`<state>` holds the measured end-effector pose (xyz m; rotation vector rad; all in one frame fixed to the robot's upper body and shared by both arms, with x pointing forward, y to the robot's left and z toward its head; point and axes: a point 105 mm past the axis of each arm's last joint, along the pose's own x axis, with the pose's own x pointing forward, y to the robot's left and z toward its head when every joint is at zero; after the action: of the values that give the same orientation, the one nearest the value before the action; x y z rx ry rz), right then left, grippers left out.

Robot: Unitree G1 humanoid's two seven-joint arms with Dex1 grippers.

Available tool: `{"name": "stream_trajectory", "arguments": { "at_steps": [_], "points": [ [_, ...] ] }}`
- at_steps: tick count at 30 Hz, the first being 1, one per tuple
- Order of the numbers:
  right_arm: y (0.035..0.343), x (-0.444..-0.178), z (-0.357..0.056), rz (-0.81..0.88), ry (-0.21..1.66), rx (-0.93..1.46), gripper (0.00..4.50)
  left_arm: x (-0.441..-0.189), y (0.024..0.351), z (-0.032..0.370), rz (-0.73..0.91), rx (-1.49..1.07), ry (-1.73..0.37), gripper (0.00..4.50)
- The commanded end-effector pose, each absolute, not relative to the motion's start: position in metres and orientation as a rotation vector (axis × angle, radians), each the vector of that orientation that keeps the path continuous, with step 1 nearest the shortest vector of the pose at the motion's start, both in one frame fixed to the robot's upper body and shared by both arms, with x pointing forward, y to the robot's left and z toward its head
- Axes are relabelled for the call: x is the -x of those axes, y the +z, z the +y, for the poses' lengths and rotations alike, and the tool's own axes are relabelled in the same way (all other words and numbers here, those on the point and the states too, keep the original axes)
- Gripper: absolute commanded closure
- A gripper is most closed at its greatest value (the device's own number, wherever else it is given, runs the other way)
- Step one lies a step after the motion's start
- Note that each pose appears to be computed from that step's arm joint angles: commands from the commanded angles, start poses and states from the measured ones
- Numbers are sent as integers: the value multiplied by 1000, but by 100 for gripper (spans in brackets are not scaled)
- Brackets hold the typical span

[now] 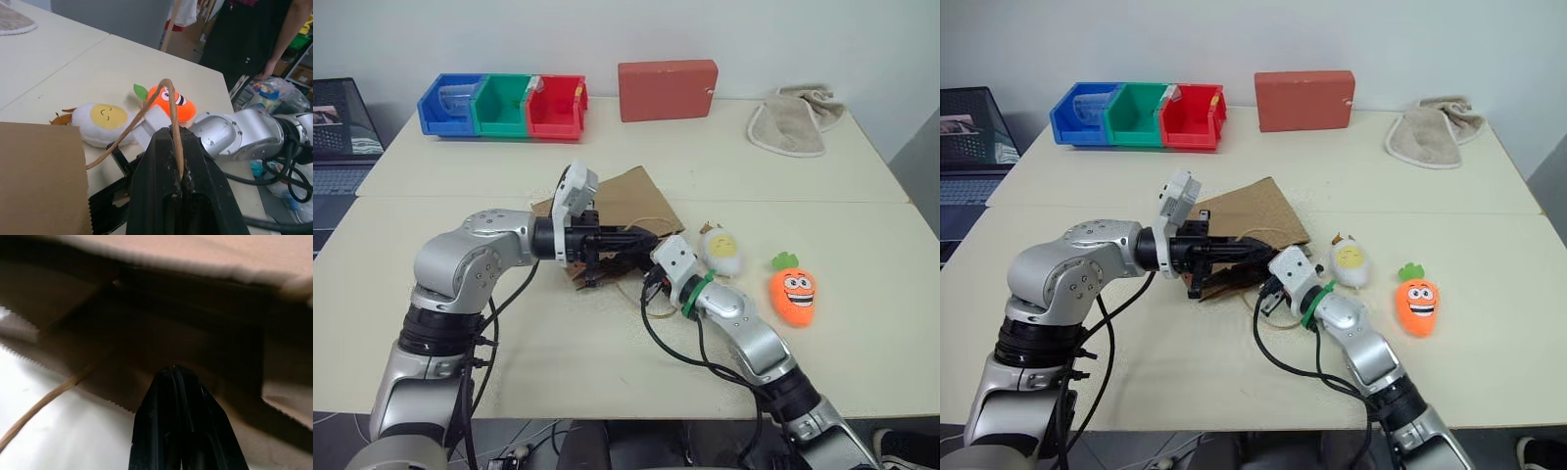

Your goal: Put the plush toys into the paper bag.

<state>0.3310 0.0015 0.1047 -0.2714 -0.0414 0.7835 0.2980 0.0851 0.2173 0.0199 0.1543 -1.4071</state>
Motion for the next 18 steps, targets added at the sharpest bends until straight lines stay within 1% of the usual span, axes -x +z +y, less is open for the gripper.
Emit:
{"name": "stream_trajectory", "arguments": {
  "at_steps": [1,7,14,18],
  "points": [
    [104,-334,6,-58,755,274,447,-299,240,87,78,11,-1405,450],
    [92,-335,5,3,731,256,447,-308,261,95,5,-3,-1351,450],
    [92,-337,7,31,720,236,447,-329,319,111,-221,-95,-1202,450],
    [92,-337,9,42,725,233,447,-331,345,116,-316,-127,-1167,450]
  ]
}}
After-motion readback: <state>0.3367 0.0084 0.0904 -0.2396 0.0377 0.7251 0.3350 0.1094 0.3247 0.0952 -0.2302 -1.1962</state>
